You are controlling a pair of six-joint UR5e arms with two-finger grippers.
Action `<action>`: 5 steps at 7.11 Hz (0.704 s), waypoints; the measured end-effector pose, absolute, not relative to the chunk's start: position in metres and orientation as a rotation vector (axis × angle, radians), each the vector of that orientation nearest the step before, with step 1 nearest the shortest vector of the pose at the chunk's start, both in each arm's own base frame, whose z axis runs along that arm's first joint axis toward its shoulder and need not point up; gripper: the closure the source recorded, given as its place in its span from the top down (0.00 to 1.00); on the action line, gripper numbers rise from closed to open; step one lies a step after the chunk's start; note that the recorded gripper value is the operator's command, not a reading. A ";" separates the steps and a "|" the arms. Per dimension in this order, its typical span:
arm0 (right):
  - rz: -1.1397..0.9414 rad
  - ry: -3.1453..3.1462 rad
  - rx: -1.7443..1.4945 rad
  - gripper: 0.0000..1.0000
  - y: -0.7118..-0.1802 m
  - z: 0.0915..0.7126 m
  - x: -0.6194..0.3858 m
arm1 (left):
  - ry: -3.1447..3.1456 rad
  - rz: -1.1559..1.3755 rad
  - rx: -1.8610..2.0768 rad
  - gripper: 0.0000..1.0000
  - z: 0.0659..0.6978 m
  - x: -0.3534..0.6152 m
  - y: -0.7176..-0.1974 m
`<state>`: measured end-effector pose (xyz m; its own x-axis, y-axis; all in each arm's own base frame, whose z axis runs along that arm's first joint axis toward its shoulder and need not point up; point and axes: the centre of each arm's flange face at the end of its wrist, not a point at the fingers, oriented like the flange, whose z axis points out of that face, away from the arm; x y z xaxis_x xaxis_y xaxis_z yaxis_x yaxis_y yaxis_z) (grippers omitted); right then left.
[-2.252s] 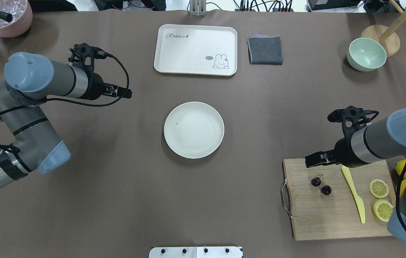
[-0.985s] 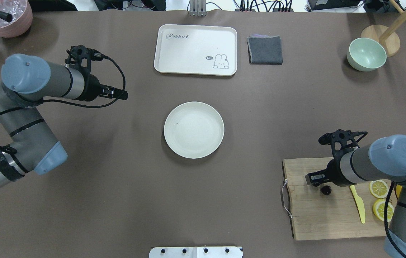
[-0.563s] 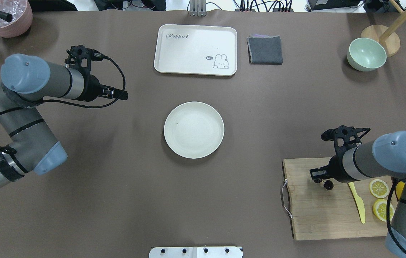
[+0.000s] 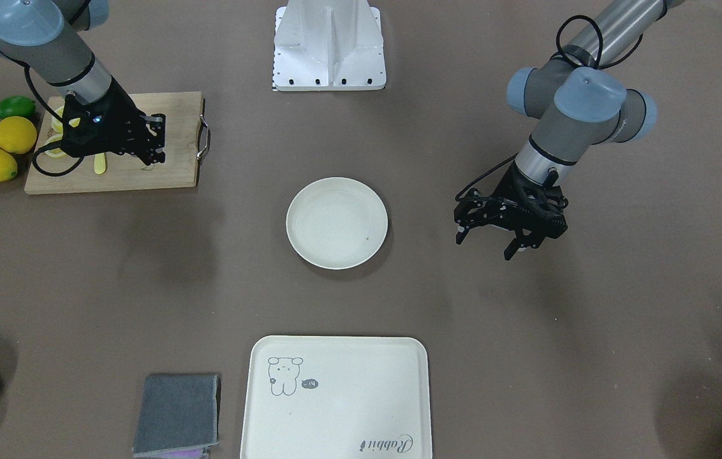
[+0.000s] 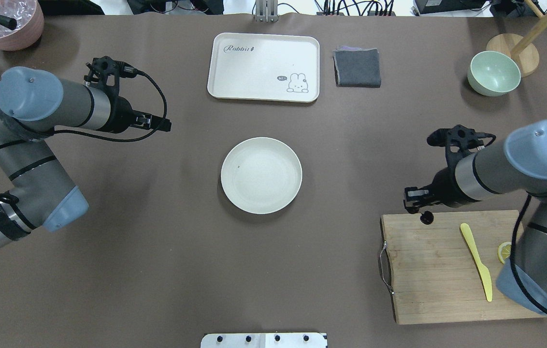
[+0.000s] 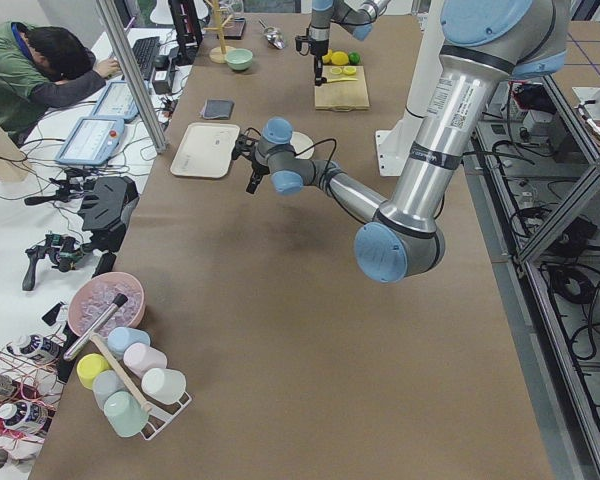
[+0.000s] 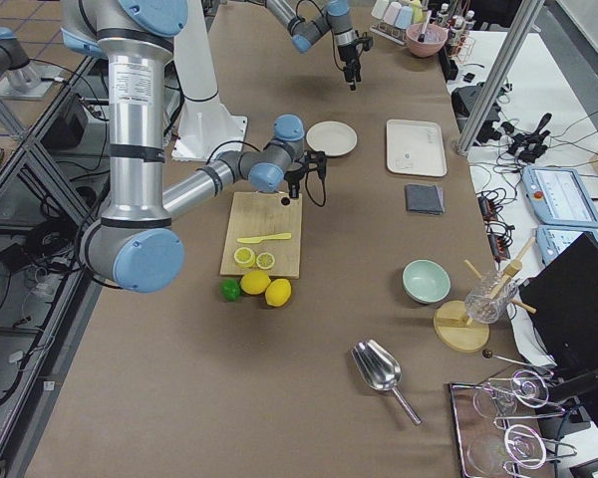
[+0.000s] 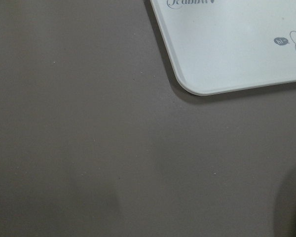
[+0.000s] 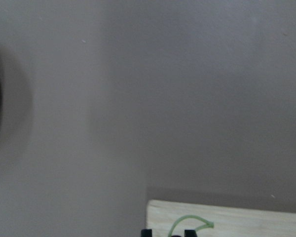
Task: Place red cherry on plate
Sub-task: 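Lift the cherries with the right gripper and carry them over the plate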
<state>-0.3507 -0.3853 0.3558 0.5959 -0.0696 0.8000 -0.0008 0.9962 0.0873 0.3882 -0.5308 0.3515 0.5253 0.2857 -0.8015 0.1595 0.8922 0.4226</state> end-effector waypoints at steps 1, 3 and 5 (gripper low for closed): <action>-0.027 -0.919 0.075 0.00 -0.406 0.311 -0.371 | 1.036 0.071 0.470 0.98 0.353 0.372 -0.541; -0.002 -0.891 0.081 0.00 -0.437 0.252 -0.424 | 1.018 0.092 0.478 0.98 0.363 0.346 -0.554; 0.033 -0.873 0.097 0.00 -0.475 0.216 -0.497 | 0.988 0.102 0.482 0.98 0.372 0.331 -0.562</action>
<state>-0.4968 -0.4753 0.2156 0.6422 -0.0106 0.7664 -0.0690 0.9950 0.0716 0.3312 -0.5617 0.3717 0.5552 0.2970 -0.7769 0.1326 0.8905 0.4352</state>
